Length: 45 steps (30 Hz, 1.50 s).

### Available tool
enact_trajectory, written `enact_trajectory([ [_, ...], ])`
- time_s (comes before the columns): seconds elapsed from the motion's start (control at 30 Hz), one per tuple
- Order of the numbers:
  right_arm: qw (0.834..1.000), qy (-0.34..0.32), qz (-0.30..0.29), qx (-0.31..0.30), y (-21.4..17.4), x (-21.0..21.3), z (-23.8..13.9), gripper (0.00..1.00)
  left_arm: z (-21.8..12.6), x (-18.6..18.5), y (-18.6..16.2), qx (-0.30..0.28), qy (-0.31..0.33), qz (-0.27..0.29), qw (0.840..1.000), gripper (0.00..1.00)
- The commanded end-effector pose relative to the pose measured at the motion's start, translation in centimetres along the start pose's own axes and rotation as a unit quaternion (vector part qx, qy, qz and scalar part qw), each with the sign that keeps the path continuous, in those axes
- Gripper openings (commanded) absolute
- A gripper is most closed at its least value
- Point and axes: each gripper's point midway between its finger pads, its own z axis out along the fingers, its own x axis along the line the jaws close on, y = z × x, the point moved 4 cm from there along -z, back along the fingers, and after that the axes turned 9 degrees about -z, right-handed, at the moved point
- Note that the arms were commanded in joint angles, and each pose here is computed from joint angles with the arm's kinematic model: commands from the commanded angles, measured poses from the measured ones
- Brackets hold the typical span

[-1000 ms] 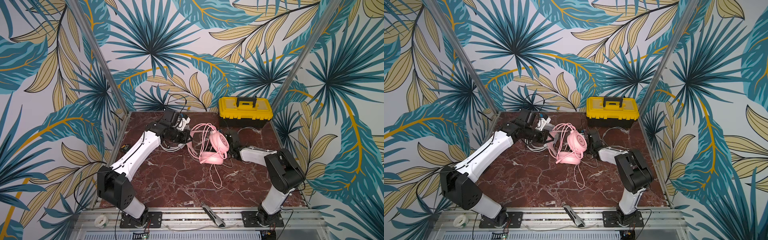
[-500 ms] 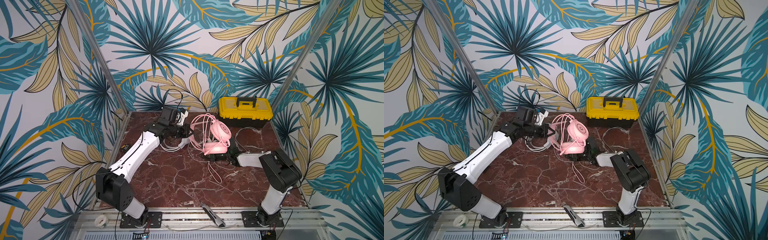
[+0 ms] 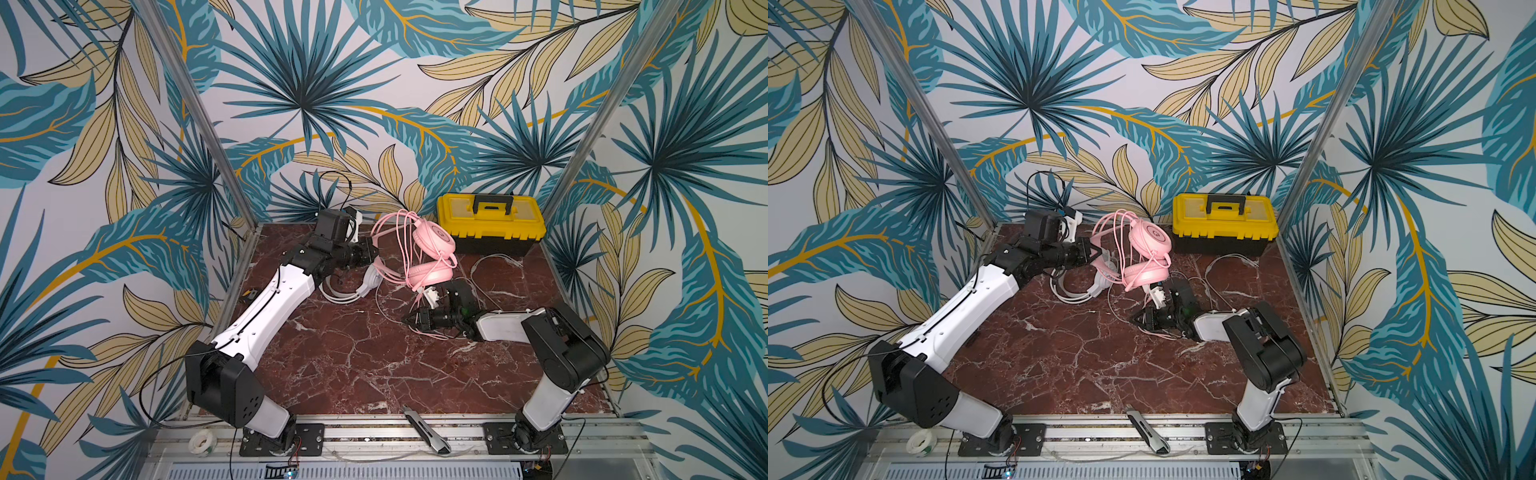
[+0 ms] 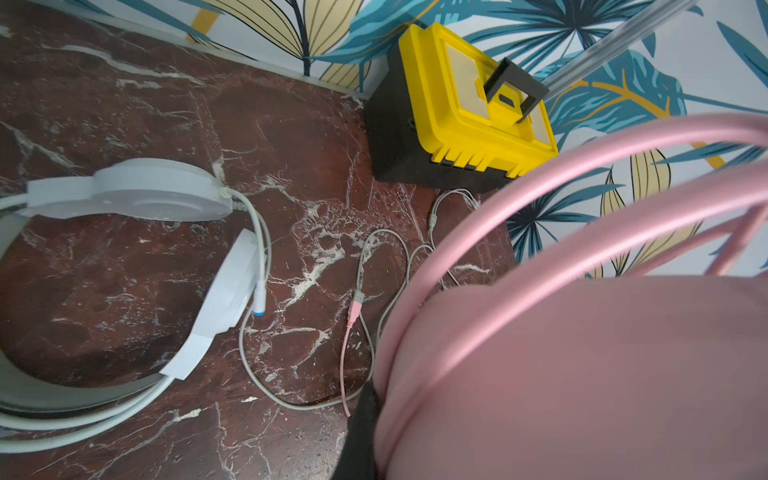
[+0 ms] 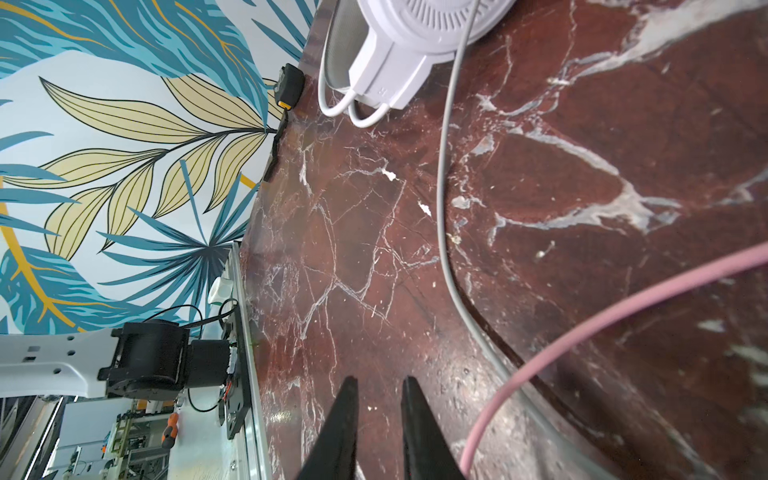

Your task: Wrap the headphones

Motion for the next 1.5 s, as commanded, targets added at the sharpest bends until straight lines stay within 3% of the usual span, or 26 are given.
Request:
enact_trajectory([
  [0.0,1.000,-0.001,-0.001,0.027,-1.6,0.8,-0.9,0.20,-2.8,-1.5,2.9,-0.085,-0.026,-0.021,0.996,0.00],
  [0.2,0.999,-0.020,-0.014,0.031,-2.7,1.9,-2.8,0.13,-4.0,-0.1,4.4,-0.149,-0.004,-0.049,0.988,0.00],
  [0.5,0.997,-0.050,-0.035,0.038,-3.2,3.1,-5.1,0.05,-4.2,1.7,5.1,-0.179,0.042,-0.081,0.980,0.00],
  [0.73,0.990,-0.092,-0.110,-0.004,-2.6,4.9,-8.0,0.00,-4.4,4.8,5.1,-0.214,0.123,-0.122,0.961,0.00],
  [1.1,0.960,-0.132,-0.220,0.111,-2.6,8.8,-8.5,0.00,-1.1,5.5,4.0,-0.173,0.134,-0.188,0.957,0.00],
  [1.27,0.943,-0.123,-0.270,0.148,-2.1,10.9,-7.3,0.00,-0.1,5.1,3.7,-0.175,0.165,-0.170,0.956,0.00],
  [1.47,0.923,-0.120,-0.333,0.151,-0.5,12.8,-8.3,0.00,2.2,5.4,2.0,-0.129,0.219,-0.126,0.959,0.00],
])
